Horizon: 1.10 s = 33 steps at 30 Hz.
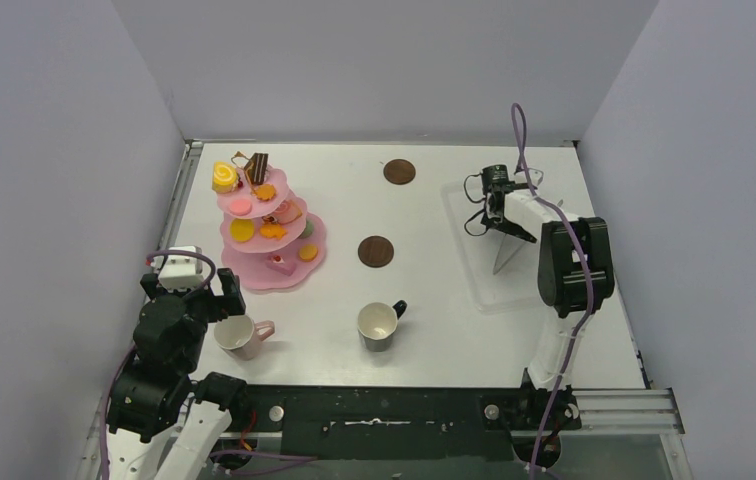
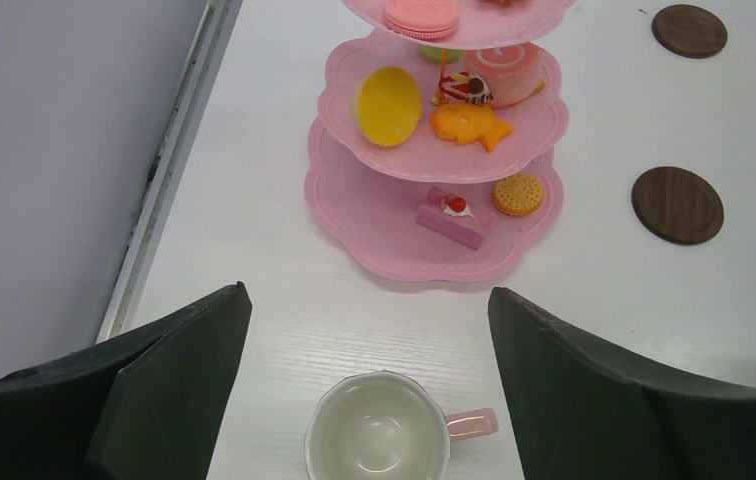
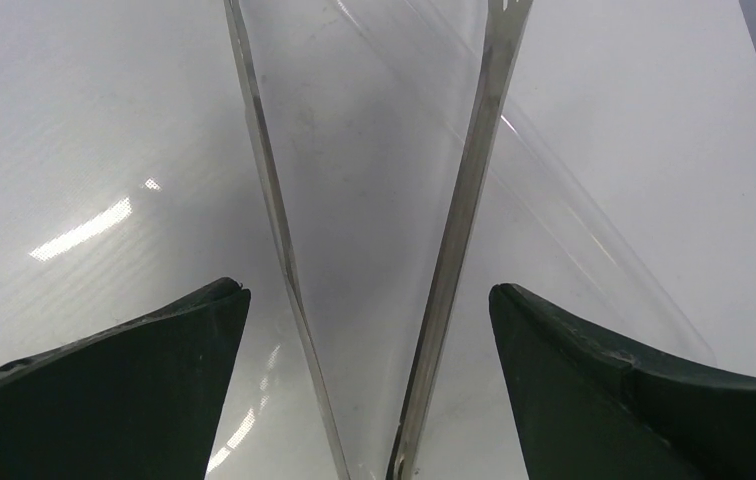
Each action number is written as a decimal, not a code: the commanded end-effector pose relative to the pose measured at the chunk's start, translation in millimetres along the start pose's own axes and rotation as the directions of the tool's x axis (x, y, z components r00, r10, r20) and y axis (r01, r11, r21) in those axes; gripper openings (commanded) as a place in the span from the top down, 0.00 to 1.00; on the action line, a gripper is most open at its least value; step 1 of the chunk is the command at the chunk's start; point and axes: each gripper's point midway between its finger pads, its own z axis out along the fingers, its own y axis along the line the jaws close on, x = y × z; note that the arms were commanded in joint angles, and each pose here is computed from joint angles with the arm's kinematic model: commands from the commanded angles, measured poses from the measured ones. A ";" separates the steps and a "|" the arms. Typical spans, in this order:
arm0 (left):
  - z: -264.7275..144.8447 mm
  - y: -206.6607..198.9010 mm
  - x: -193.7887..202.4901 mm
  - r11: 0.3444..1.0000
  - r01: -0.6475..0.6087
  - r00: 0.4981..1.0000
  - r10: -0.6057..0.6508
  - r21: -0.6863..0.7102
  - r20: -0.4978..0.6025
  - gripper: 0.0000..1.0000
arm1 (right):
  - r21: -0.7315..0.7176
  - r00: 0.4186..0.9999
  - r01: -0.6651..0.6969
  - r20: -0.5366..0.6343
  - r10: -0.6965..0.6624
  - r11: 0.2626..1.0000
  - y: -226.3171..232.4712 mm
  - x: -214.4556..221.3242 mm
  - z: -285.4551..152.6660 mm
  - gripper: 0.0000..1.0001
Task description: Serve the afternoon tea
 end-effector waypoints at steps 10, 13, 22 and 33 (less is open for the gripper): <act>1.6 -5.1 -15.4 1.000 0.014 0.999 -0.015 0.022 0.049 0.12 | -0.158 1.000 0.019 -0.014 -0.021 0.987 -2.7 -32.2 -61.6 0.00; 0.8 -6.7 -16.4 0.999 0.024 0.999 -0.025 0.029 0.047 0.12 | -0.276 1.000 0.018 -0.013 -0.022 0.961 10.2 -37.0 -78.8 0.00; 3.6 -8.8 -15.5 0.999 0.023 0.999 -0.025 0.034 0.036 0.12 | -0.618 0.998 0.033 0.065 0.009 0.786 91.5 -61.1 -134.7 0.16; 2.7 -8.2 -13.0 0.999 0.015 0.999 -0.017 0.036 0.038 0.12 | -0.771 0.989 -0.006 0.088 0.116 0.637 197.6 -92.3 -137.2 0.86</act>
